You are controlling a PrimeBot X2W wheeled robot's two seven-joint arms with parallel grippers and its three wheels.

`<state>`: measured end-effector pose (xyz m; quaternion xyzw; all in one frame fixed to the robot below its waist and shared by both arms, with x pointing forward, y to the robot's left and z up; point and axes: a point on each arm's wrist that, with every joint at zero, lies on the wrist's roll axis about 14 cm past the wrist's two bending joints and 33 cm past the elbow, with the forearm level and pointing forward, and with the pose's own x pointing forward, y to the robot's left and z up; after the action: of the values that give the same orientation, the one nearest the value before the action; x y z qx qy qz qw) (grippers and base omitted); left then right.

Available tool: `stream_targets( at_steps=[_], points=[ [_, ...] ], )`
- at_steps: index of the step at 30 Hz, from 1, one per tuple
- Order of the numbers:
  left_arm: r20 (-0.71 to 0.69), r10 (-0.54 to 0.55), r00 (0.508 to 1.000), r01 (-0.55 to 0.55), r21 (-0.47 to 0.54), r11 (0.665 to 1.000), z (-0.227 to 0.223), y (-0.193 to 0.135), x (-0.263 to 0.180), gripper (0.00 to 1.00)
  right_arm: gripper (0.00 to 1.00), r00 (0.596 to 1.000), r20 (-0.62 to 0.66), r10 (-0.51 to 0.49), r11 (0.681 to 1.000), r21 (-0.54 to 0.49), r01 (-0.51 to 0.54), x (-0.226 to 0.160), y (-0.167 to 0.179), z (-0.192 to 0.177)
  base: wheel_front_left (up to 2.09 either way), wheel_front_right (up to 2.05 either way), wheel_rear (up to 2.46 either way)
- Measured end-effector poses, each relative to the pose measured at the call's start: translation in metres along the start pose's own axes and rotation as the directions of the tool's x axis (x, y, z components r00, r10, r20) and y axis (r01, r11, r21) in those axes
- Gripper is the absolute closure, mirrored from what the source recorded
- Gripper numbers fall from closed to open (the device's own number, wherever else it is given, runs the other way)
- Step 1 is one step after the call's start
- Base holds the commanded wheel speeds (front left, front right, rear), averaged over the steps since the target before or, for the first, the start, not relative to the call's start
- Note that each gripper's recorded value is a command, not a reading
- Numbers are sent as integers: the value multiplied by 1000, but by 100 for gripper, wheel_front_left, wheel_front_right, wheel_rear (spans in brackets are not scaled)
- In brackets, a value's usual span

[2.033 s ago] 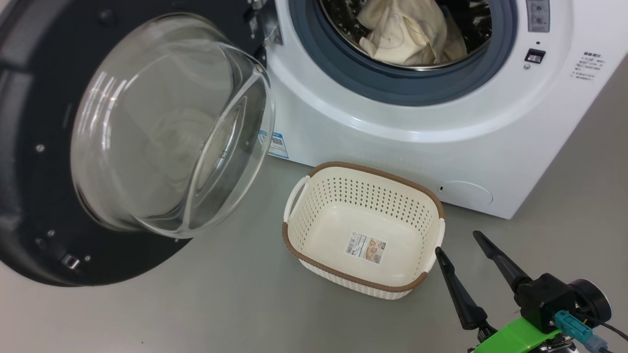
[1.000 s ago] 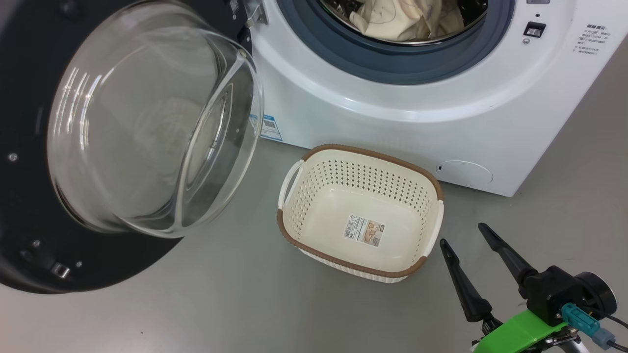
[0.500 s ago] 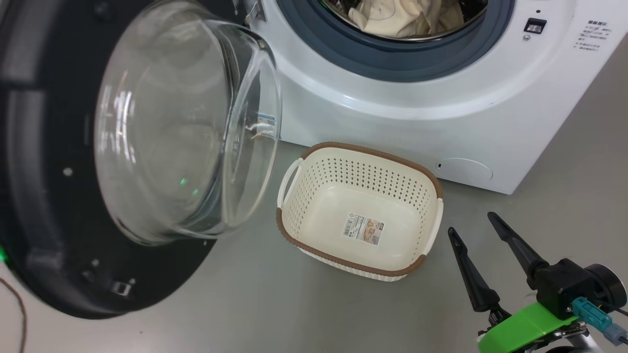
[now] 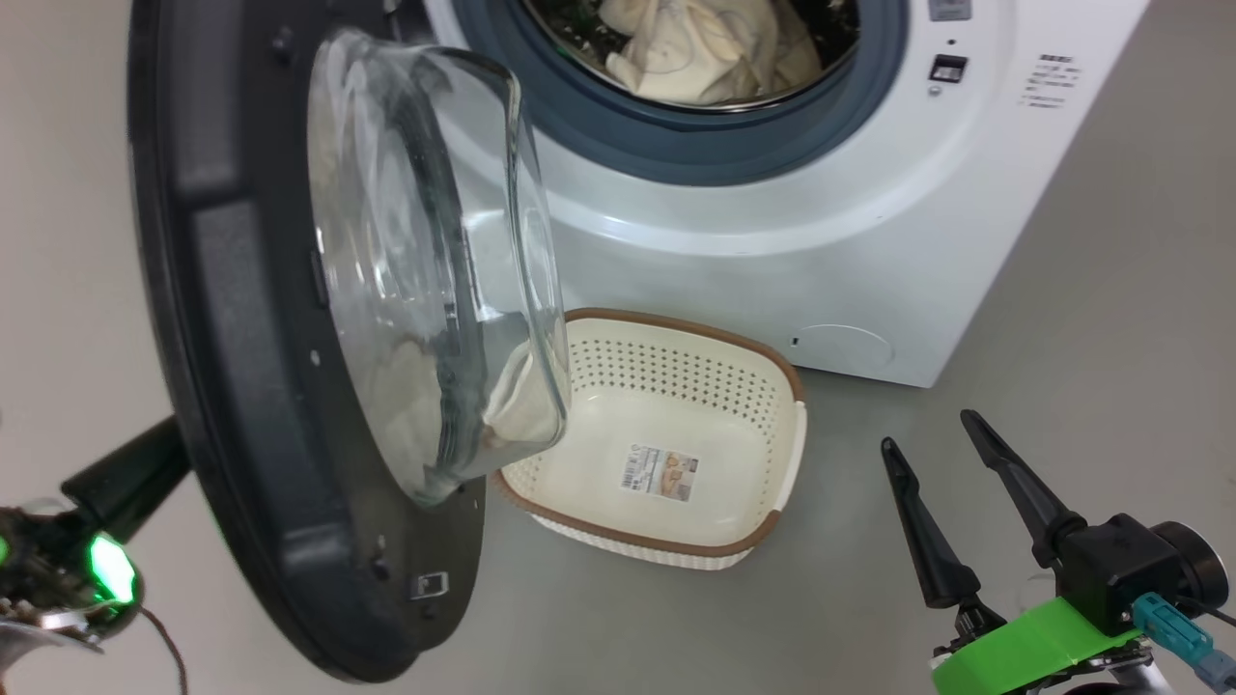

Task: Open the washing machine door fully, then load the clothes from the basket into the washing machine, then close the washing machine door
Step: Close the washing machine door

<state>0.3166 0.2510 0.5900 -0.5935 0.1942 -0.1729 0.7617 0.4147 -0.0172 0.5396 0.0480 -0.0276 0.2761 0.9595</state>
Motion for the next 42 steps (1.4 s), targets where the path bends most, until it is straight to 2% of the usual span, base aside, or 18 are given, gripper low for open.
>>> stream_targets(
  at_steps=[8, 18, 28, 42],
  points=[
    [-111, -67, 992, 61, -54, 997, -28, -7, 34, 100, 0, 996, 35, -82, 996, -13, 83, -18, -20, 11, 0, 0, 0],
    [-179, -136, 974, 116, -117, 986, -48, -15, 79, 100, 0, 978, 52, -201, 979, -25, 203, -48, -48, 17, 0, 0, 0],
    [-248, -232, 941, 189, -185, 964, -66, -33, 134, 100, 0, 945, 47, -323, 946, -11, 323, -83, -76, 15, 0, 0, 0],
    [-281, -293, 914, 228, -243, 943, -82, -45, 211, 100, 0, 896, 39, -442, 896, -17, 443, -124, -98, 12, 0, 0, 0]
  ],
)
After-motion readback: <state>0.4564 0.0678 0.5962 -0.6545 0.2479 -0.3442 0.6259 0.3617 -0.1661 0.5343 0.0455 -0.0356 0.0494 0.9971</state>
